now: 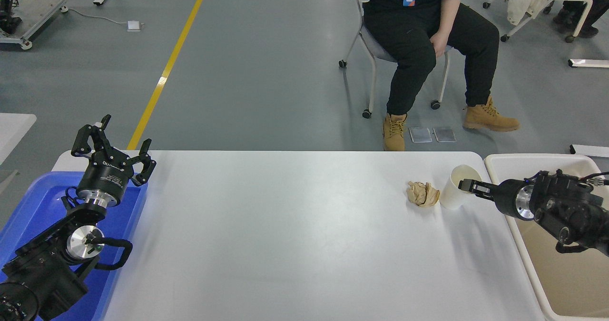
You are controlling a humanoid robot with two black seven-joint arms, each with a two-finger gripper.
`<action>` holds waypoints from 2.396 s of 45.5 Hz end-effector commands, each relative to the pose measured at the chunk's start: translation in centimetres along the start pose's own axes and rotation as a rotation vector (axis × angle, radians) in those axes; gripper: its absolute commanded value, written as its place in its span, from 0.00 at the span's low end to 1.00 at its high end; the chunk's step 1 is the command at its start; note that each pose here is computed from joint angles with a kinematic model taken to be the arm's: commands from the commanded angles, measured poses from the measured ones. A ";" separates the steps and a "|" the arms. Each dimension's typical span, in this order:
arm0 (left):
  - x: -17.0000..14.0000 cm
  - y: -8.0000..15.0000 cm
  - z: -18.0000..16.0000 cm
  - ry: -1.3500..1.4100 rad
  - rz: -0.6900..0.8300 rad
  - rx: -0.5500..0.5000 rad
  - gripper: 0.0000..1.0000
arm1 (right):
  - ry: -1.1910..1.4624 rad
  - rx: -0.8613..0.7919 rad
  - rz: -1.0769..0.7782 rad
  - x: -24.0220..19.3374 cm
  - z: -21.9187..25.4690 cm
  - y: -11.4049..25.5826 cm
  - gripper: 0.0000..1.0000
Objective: Clean the table surface
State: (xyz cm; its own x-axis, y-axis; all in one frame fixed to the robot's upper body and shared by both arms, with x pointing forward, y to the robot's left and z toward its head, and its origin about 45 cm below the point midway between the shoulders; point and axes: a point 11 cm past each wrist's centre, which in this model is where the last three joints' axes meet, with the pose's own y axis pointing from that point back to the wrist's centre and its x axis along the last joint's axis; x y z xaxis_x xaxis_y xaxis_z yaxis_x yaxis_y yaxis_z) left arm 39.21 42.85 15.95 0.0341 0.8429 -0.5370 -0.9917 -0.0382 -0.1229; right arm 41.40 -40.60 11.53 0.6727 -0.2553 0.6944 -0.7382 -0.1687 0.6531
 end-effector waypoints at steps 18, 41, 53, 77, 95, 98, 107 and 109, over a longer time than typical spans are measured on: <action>0.0 0.0 0.0 0.000 0.000 0.000 1.00 | 0.002 0.040 0.005 -0.1 -0.3 0.0 0.00; 0.0 0.0 0.0 0.000 0.000 0.000 1.00 | 0.007 0.034 0.036 1.3 0.2 0.5 0.00; 0.0 0.0 -0.1 0.001 0.000 0.000 1.00 | -0.006 0.045 0.077 3.9 0.9 1.9 0.00; 0.0 0.0 -0.1 0.001 0.000 0.000 1.00 | -0.218 0.176 0.284 15.8 2.6 12.0 0.00; 0.0 0.0 0.0 0.000 0.000 0.000 1.00 | -0.341 0.233 0.473 21.2 3.6 16.2 0.00; 0.0 0.0 0.0 0.000 0.000 0.000 1.00 | -0.371 0.204 0.509 21.5 4.9 16.8 0.00; 0.0 0.0 -0.1 0.001 0.000 0.000 1.00 | -0.455 0.080 0.629 22.2 9.3 18.7 0.00; 0.0 0.0 0.0 0.000 0.000 0.000 1.00 | -0.458 0.041 0.643 22.0 10.2 18.8 0.00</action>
State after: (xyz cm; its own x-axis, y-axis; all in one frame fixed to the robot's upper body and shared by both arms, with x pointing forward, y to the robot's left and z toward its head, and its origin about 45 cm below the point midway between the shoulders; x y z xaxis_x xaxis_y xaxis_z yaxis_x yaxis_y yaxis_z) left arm 39.22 42.82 15.94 0.0344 0.8426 -0.5375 -0.9917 -0.0379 -0.1229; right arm 42.97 -54.78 35.35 0.1782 -0.6615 0.7285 -0.9809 -0.0609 0.1846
